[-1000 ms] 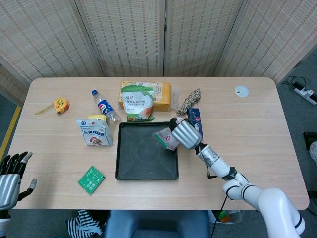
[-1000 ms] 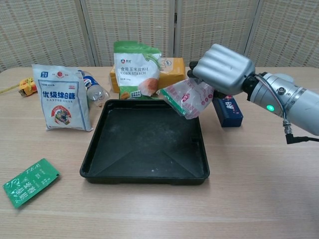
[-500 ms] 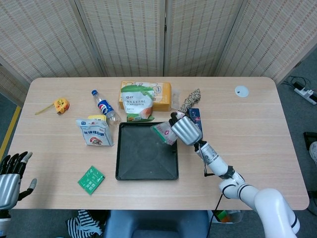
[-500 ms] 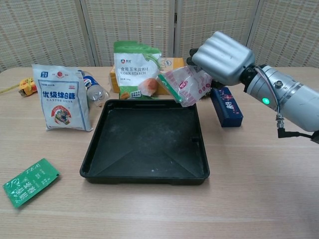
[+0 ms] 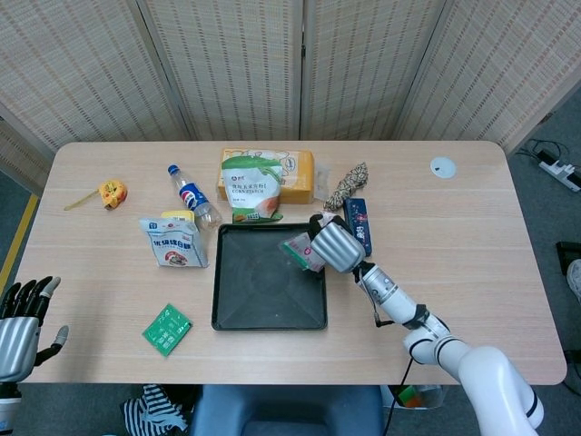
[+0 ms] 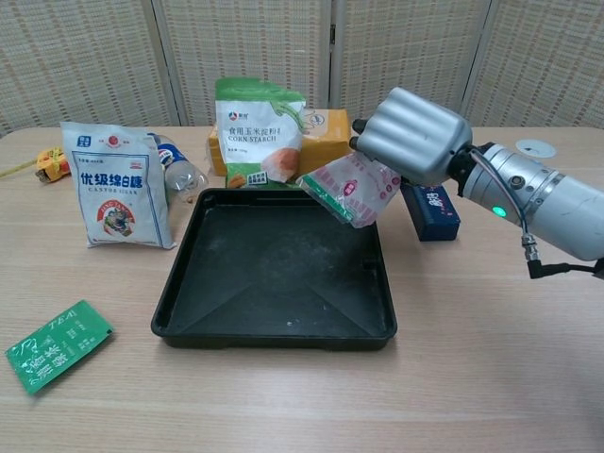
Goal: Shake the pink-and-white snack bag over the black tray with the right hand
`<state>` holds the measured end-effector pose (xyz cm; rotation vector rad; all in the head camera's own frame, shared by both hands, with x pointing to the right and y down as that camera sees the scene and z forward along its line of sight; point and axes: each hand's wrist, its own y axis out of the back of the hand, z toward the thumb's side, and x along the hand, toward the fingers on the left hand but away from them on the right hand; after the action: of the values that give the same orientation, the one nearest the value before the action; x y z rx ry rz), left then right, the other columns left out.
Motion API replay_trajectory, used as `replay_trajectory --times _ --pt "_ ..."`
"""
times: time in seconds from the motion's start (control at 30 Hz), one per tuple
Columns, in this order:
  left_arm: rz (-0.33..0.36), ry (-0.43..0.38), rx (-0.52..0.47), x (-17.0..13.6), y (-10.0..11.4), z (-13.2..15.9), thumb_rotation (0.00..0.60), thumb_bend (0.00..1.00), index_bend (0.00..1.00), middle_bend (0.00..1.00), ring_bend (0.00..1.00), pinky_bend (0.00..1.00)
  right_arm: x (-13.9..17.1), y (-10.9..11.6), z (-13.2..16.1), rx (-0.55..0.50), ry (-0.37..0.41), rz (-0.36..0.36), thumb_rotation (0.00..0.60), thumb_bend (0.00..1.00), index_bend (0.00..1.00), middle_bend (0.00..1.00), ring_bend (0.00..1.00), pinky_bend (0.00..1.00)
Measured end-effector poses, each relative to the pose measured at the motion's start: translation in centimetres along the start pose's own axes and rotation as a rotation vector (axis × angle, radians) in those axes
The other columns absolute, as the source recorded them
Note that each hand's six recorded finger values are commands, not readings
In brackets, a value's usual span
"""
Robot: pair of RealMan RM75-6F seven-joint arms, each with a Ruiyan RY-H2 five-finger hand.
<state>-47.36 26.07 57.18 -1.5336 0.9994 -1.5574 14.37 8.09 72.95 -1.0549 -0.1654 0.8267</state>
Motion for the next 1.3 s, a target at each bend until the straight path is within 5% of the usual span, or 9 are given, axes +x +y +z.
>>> replay_trajectory --times 1.3 --pt "-0.028 -0.011 -0.027 0.00 -0.24 0.38 0.600 0.42 0.09 0.11 0.10 0.03 -0.26 -0.42 0.73 0.108 0.050 0.010 0.600 0.53 1.00 0.78 1.00 0.89"
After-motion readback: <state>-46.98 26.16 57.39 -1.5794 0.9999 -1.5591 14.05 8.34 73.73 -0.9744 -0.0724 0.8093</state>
